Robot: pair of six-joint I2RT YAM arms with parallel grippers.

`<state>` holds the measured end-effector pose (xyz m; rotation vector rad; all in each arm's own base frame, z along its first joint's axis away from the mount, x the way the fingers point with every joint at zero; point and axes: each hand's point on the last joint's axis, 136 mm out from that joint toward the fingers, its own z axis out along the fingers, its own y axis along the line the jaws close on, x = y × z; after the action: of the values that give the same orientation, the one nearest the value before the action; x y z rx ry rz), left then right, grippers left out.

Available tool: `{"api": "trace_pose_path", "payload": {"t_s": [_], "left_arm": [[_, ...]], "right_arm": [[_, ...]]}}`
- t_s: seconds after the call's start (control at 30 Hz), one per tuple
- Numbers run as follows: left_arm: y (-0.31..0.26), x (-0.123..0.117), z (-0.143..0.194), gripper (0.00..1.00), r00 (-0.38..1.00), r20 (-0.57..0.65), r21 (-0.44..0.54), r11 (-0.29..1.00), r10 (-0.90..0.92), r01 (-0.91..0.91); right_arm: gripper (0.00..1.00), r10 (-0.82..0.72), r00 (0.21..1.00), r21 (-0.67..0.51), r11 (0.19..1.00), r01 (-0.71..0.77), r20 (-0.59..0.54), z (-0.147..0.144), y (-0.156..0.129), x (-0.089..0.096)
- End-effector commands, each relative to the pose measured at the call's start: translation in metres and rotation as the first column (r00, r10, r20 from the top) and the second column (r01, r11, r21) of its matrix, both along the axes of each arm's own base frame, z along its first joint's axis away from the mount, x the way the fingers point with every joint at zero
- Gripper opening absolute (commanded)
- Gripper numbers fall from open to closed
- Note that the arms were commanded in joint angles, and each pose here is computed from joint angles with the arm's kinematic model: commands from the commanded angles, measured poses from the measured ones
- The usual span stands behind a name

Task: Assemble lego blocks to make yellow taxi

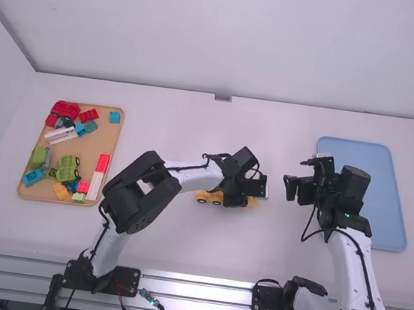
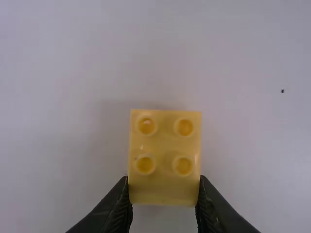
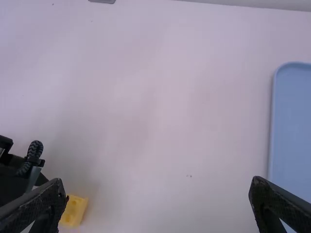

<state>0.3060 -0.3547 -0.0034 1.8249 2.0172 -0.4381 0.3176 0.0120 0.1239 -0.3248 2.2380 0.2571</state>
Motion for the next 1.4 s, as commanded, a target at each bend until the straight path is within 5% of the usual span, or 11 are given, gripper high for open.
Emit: {"api": "trace_pose_path", "payload": {"t_s": [0.0,0.1,0.17,0.47,0.63,0.9,1.07,1.37], "left_arm": [[0.003,0.007,0.001,0.41,1.0,0.029,0.02,1.0,0.007,-0.008],[0.003,0.007,0.001,0.56,1.0,0.028,0.017,1.0,0.006,-0.006],[0.002,0.007,0.001,0.99,1.0,0.029,0.016,1.0,0.006,-0.006],[0.003,0.013,0.06,0.99,0.993,0.099,-0.069,0.994,-0.072,0.079],[0.031,0.026,0.113,0.99,0.992,0.122,-0.2,0.978,-0.03,0.055],[0.093,0.017,0.158,0.99,0.984,0.157,-0.46,0.874,-0.09,0.154],[0.134,0.022,0.164,0.99,0.987,0.159,-0.562,0.823,0.007,0.084],[0.17,0.022,0.154,0.99,0.982,0.155,-0.64,0.768,0.11,0.015]], "right_arm": [[0.99,0.006,1.0,-0.001,1.0,-0.006,0.002,0.0,0.002,-0.002],[0.99,0.026,1.0,-0.004,1.0,-0.026,0.007,0.0,0.008,-0.002],[0.99,0.057,0.998,-0.029,0.998,-0.057,0.012,0.0,0.013,-0.002],[0.99,0.156,0.987,-0.122,0.981,-0.151,0.028,-0.002,0.026,-0.003],[0.99,0.197,0.98,-0.18,0.966,-0.188,0.037,-0.003,0.03,-0.003],[0.99,0.288,0.958,-0.227,0.932,-0.282,-0.007,-0.008,0.046,0.0],[0.99,0.405,0.895,-0.266,0.856,-0.444,-0.188,-0.026,0.069,0.006],[0.99,0.551,0.606,-0.286,0.558,-0.779,-0.574,-0.096,0.104,-0.011]]}}
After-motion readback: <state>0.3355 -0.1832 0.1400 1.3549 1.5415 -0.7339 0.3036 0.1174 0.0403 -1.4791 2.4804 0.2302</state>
